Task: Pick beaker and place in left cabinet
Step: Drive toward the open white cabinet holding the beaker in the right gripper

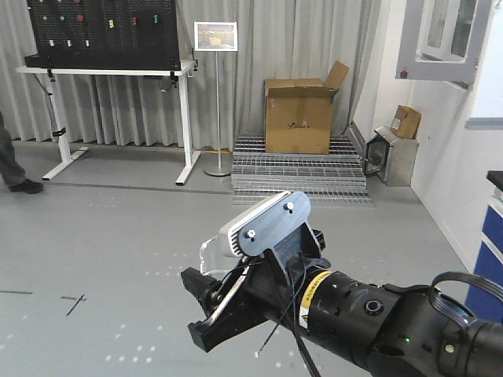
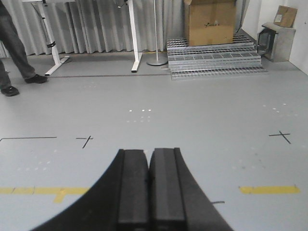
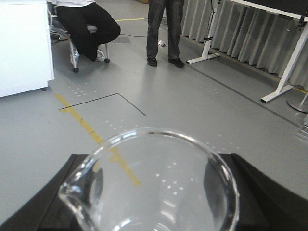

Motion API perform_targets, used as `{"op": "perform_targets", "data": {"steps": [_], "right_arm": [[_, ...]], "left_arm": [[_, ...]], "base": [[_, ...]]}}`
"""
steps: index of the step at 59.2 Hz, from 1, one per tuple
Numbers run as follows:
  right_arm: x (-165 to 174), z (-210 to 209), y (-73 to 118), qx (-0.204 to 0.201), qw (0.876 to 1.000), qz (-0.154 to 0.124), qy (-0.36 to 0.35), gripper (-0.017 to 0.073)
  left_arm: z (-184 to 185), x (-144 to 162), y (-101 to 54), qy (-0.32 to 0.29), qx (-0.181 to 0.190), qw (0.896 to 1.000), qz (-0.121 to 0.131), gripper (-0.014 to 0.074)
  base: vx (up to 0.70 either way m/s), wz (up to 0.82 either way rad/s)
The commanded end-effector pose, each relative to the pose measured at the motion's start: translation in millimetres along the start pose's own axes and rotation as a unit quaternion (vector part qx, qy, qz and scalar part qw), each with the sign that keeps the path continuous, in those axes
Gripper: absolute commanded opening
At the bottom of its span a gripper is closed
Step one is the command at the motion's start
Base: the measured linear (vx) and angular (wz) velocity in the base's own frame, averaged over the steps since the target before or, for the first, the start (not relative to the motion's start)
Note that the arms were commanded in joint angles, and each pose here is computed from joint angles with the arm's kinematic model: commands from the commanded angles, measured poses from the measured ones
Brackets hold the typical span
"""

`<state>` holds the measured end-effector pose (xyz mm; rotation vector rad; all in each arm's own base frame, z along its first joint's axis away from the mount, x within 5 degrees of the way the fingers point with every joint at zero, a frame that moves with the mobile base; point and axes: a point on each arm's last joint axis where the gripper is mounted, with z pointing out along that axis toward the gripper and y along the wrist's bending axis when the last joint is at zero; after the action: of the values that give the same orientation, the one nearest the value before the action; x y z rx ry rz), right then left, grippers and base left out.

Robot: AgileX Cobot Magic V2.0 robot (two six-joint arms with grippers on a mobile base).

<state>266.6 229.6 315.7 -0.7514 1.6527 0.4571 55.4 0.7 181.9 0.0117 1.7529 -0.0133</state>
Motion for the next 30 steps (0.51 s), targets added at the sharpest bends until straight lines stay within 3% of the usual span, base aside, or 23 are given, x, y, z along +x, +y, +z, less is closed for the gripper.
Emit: {"op": "perform_targets", "data": {"steps": [1, 30], "right_arm": [[-30.0, -11.5, -1.6, -0.002, 0.997, -0.007, -0.078, 0.0050], [-30.4, -11.5, -1.5, -0.002, 0.997, -0.007, -0.080, 0.0051]], "left_arm": [[-2.5, -11.0, -1.4, -0.053, 0.008, 0.999, -0.004, 0.0004], [-2.5, -11.0, -1.4, -0.052, 0.008, 0.999, -0.004, 0.0004]], "base": [[0.70, -0.05], [0.69, -0.01]]}}
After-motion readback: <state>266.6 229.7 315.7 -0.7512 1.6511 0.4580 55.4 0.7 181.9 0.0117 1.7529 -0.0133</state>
